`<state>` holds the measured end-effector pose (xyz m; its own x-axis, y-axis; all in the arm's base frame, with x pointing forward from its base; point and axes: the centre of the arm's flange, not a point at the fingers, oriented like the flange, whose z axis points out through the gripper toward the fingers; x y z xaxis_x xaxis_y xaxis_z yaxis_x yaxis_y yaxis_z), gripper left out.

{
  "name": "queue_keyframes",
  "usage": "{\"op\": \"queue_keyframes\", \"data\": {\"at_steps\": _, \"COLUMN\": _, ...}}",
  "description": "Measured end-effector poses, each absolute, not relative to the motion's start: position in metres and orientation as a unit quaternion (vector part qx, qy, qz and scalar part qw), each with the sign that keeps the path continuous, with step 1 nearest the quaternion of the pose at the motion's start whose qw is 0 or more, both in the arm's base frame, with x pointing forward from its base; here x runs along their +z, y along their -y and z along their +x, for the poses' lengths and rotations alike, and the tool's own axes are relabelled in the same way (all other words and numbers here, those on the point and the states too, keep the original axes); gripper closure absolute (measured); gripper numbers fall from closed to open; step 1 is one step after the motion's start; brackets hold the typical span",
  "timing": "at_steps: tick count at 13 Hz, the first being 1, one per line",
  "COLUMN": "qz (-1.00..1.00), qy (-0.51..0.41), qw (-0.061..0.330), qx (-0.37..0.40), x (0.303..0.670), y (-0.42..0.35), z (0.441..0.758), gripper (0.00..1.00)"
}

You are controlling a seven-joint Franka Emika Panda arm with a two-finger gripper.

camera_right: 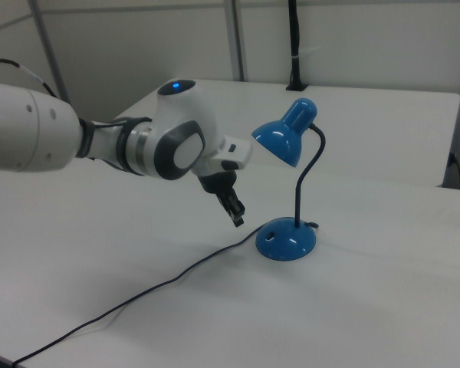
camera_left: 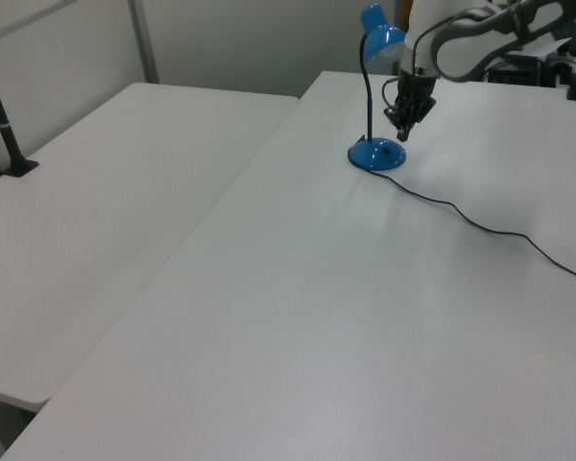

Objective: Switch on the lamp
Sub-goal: 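Move the gripper over the blue lamp base and lower toward its switch, then press down on the switch on the lamp base with the gripper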

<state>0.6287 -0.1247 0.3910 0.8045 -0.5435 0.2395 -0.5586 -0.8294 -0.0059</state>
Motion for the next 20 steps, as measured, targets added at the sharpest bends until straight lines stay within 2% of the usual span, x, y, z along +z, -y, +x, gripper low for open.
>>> {"op": "queue_keyframes", "data": {"at_steps": 7, "qz": 0.935, "qy": 0.304, "qw": 0.048, "qx": 0.174, "x": 0.344, "y": 0.152, "z": 0.644, "gripper": 0.99}}
{"op": "queue_keyframes", "data": {"at_steps": 11, "qz": 0.933, "qy": 0.294, "qw": 0.054, "qx": 0.203, "x": 0.341, "y": 0.162, "z": 0.647, "gripper": 0.99}}
{"op": "queue_keyframes", "data": {"at_steps": 20, "qz": 0.932, "qy": 0.289, "qw": 0.050, "qx": 0.213, "x": 0.332, "y": 0.162, "z": 0.651, "gripper": 0.99}}
